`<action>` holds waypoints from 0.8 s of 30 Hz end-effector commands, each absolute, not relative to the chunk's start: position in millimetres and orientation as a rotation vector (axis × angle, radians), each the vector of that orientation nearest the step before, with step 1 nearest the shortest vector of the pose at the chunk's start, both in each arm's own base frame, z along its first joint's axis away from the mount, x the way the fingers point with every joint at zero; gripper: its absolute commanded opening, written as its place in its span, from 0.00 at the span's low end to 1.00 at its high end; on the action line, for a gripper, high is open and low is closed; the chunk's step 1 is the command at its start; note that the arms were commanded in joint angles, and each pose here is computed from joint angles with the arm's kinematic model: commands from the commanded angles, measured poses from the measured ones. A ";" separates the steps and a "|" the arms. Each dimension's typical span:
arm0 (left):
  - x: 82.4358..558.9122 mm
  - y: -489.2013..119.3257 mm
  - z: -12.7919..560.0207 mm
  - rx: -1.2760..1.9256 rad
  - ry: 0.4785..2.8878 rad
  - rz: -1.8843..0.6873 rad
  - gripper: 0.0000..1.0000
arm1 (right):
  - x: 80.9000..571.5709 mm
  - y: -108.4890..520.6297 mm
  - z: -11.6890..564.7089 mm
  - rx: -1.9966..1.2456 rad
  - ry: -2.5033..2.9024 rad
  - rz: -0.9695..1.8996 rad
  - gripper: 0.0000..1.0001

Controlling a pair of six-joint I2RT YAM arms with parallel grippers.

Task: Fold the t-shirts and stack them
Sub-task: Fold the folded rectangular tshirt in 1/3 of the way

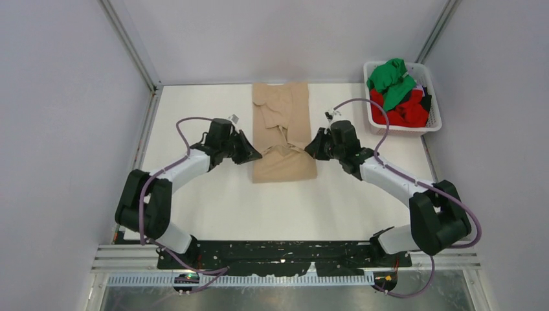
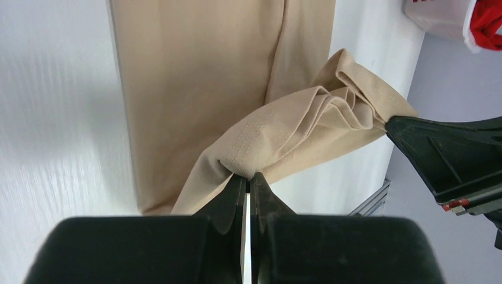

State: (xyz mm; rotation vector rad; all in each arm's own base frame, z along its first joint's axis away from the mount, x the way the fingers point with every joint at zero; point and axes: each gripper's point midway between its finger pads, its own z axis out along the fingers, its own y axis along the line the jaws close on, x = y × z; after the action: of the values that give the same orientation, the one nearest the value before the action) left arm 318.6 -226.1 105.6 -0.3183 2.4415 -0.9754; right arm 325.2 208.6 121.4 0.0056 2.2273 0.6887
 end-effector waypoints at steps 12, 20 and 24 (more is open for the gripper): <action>428.9 -211.5 119.7 -0.268 2.396 -0.871 0.00 | 441.4 218.5 149.5 -0.034 2.122 0.690 0.05; 448.8 -215.4 95.0 -0.214 2.511 -0.866 0.00 | 470.4 212.1 135.3 0.000 2.143 0.706 0.05; 458.4 -211.4 86.0 -0.240 2.528 -0.814 0.02 | 479.9 213.4 121.6 0.012 2.173 0.730 0.07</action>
State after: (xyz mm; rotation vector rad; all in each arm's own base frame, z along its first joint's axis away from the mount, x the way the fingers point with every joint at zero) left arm 449.5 -215.7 82.9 -0.2636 2.5200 -0.8499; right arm 457.8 207.8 105.6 0.0337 2.2378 0.6886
